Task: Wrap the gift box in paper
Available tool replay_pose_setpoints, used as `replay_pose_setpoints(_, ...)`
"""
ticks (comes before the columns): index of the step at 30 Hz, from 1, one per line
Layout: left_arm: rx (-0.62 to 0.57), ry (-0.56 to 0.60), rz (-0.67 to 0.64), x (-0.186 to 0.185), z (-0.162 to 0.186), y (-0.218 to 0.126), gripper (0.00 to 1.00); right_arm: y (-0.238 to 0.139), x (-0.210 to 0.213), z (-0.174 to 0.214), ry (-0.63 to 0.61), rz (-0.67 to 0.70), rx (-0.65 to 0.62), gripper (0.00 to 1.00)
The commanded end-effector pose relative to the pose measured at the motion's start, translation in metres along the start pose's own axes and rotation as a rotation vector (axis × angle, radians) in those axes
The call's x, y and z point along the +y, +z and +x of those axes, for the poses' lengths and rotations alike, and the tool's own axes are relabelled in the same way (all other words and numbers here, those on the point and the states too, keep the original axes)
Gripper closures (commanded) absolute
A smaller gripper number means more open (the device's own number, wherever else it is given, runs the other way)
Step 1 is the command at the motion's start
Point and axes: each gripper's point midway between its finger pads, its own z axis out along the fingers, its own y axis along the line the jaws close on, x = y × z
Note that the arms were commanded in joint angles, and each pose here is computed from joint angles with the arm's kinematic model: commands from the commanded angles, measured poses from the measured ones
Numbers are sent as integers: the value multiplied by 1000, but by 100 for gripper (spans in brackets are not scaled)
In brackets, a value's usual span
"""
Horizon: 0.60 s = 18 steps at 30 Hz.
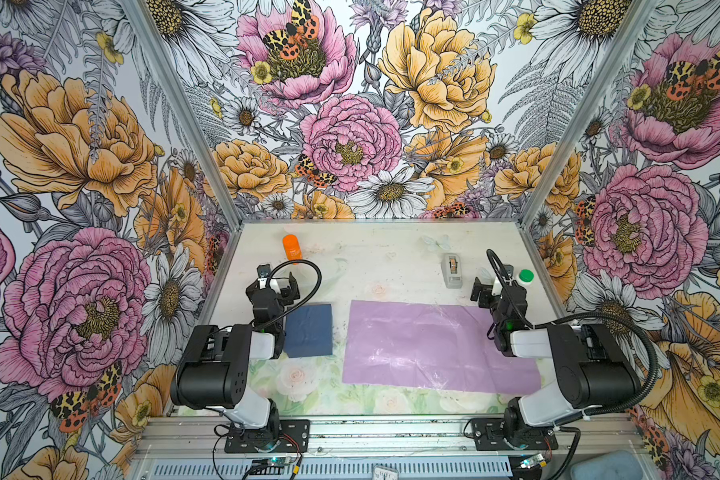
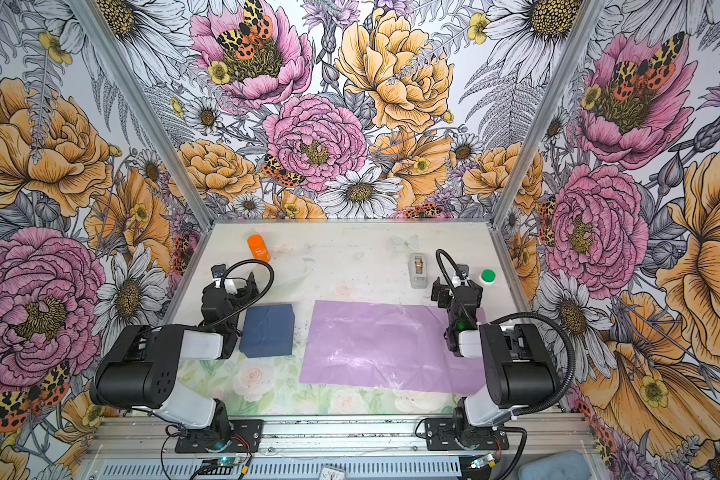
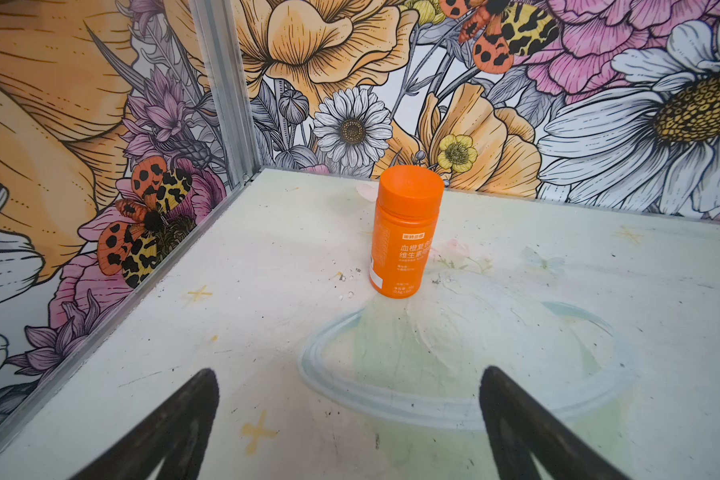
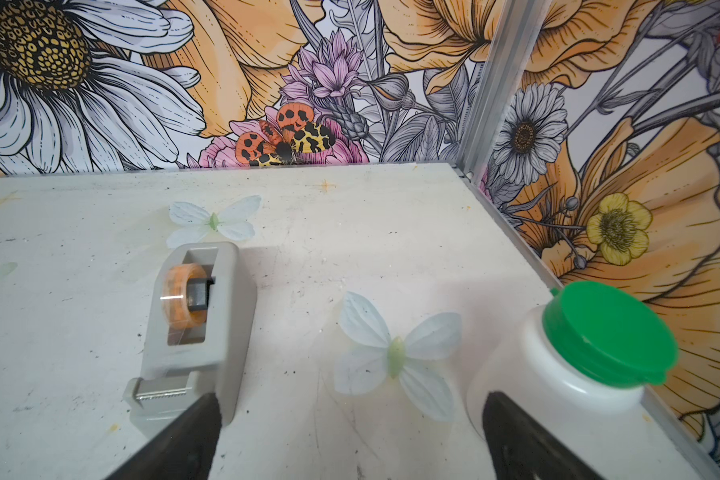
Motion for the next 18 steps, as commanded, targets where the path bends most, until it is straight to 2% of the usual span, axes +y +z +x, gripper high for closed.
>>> replay_pose_setpoints(1,-8,3,2,-2,-3,2,1,2,2,-12,-3,1,-37,1)
replay_pose_setpoints(18,-8,-8,16,0,-3,2,1,4,2,-13,6,-16,-34,1)
